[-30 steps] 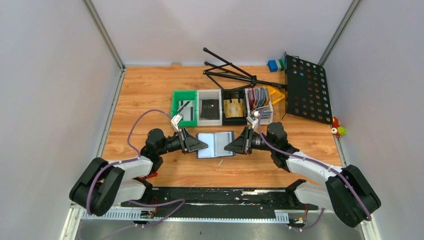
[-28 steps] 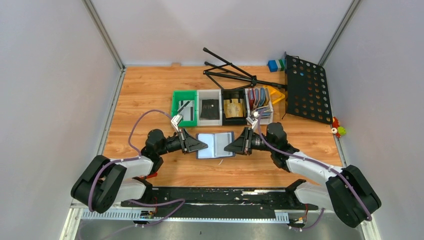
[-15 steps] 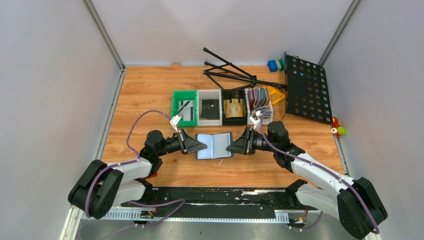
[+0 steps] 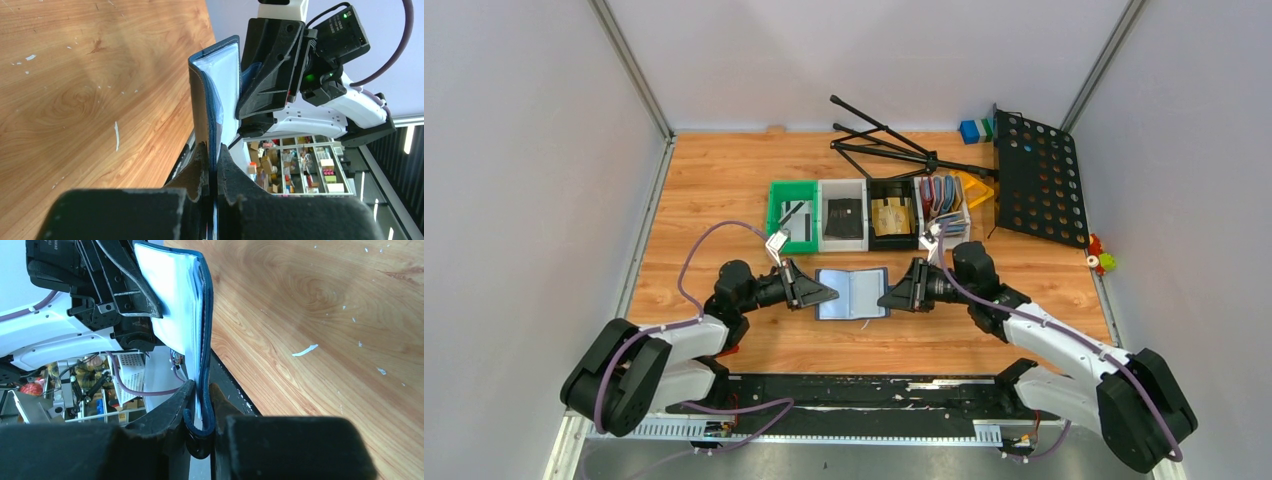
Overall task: Take the credit cards out of the card holder
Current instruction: Remove the credit card from the card holder.
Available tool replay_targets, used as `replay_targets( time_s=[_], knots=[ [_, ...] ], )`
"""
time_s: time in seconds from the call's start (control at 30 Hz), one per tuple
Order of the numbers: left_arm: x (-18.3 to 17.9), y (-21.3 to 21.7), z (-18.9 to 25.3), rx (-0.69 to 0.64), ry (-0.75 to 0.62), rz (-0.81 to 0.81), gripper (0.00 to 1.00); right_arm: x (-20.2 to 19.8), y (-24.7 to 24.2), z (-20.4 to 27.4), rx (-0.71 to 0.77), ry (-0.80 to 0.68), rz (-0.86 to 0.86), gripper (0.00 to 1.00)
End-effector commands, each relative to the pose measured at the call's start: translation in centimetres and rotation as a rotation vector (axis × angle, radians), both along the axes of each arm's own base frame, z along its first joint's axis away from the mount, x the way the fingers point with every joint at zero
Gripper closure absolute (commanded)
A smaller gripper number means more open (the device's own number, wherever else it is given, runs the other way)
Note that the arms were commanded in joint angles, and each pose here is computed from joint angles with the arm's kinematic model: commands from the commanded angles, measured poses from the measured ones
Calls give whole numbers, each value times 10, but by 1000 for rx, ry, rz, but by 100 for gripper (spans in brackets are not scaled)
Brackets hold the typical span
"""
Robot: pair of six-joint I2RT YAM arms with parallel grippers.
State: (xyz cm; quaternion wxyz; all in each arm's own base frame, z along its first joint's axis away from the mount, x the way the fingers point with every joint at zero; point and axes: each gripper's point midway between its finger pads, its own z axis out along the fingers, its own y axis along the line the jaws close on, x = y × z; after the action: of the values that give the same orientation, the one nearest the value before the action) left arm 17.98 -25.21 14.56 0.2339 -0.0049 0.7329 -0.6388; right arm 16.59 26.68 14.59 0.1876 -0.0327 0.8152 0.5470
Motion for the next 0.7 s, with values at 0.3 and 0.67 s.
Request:
replay_targets(
  time_s=[0.3, 0.67],
  knots=[
    [-7, -19, 17, -48, -77, -67, 100, 2, 29, 2, -79, -56, 41, 79],
    [-2, -19, -16, 72, -48, -50, 100, -5, 44, 11, -84, -81, 83, 93]
  ],
)
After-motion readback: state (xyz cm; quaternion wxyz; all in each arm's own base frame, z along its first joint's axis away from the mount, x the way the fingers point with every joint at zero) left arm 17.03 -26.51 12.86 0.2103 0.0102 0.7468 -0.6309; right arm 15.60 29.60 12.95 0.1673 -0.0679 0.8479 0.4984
